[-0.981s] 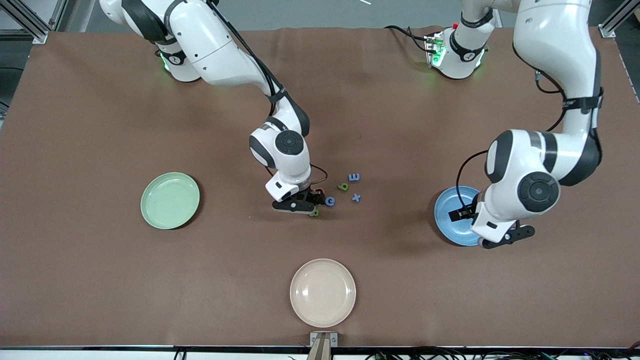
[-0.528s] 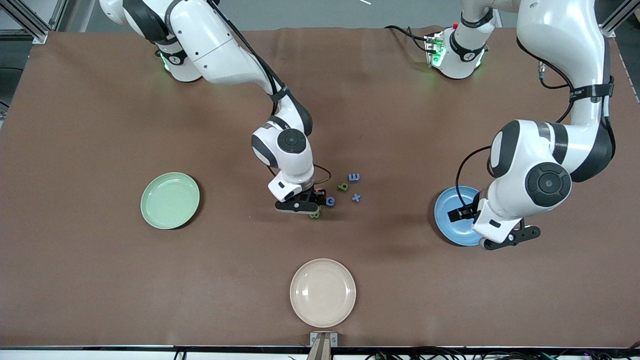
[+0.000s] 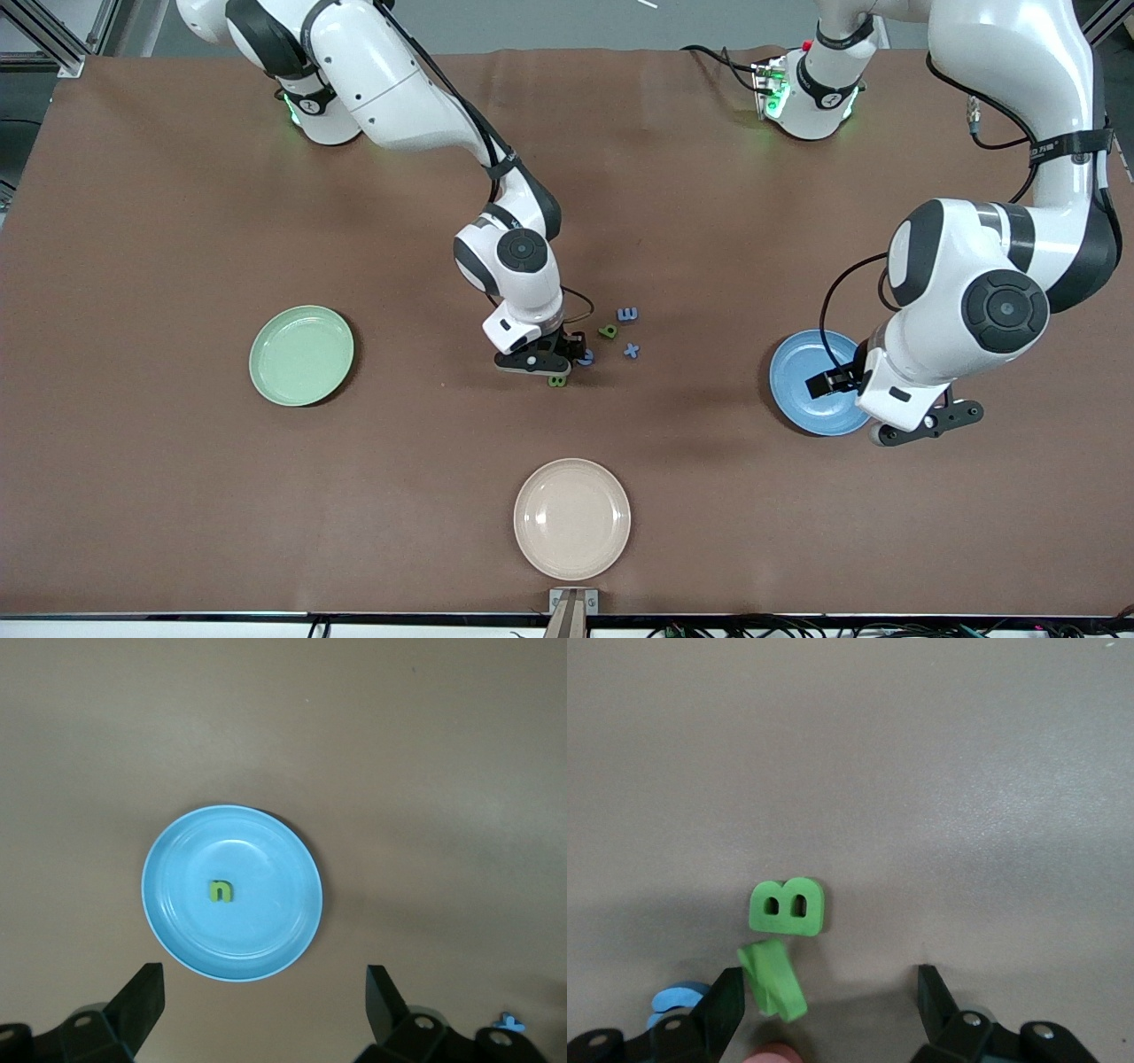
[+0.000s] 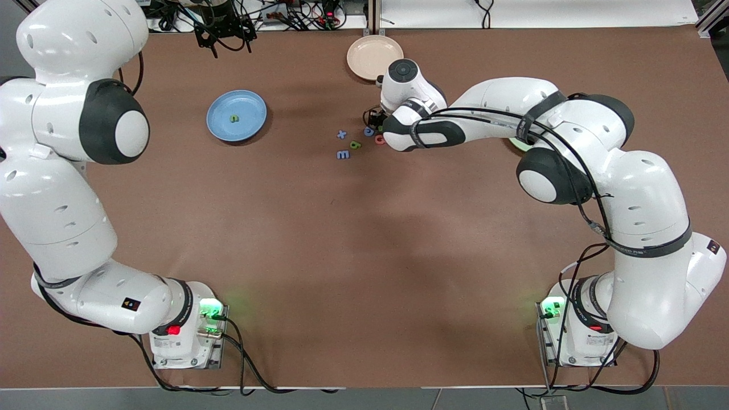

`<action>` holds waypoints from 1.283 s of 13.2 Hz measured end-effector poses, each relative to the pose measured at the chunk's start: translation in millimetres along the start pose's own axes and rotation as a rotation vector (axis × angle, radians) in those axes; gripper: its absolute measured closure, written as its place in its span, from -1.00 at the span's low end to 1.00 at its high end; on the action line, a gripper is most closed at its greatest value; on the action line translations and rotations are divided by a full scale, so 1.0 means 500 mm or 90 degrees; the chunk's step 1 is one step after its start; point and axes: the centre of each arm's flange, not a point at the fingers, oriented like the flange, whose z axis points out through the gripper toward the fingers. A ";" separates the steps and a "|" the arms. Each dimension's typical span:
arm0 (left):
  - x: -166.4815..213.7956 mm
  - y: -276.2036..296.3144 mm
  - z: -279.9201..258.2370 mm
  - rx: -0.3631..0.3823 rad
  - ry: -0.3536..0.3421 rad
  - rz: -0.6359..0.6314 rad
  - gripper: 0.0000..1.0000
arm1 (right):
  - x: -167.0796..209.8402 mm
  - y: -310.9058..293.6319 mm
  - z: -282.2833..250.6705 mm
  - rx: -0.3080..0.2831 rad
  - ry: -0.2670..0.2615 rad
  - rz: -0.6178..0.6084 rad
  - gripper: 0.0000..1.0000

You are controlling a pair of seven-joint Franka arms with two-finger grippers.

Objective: Sort upper and lower case letters into plates
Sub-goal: 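Carry the N to the green plate while the left gripper grasps the blue x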

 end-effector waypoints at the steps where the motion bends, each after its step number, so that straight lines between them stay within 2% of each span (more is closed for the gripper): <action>1: -0.009 0.018 0.002 0.010 0.004 0.014 -1.00 | 0.000 0.000 0.001 0.000 0.000 0.000 -0.73; 5: -0.030 0.066 0.028 0.035 0.003 0.043 -1.00 | 0.000 0.002 0.004 -0.004 0.000 -0.005 -0.66; 6: -0.033 0.076 0.038 0.037 0.000 0.048 -1.00 | 0.000 0.000 0.002 -0.002 0.001 -0.009 -0.51; 9: -0.066 0.151 0.083 0.039 -0.007 0.063 -1.00 | -0.002 -0.014 -0.008 0.004 0.008 -0.022 0.19; 10: -0.081 0.182 0.105 0.037 -0.010 0.049 -1.00 | 0.000 -0.014 -0.012 0.002 0.009 -0.029 0.26; 14: -0.136 0.285 0.166 0.013 -0.024 -0.031 -1.00 | 0.010 -0.007 -0.014 -0.001 0.012 -0.042 0.33; 17: -0.176 0.338 0.190 0.008 -0.031 -0.120 -1.00 | 0.089 0.090 -0.017 -0.042 -0.005 -0.073 0.33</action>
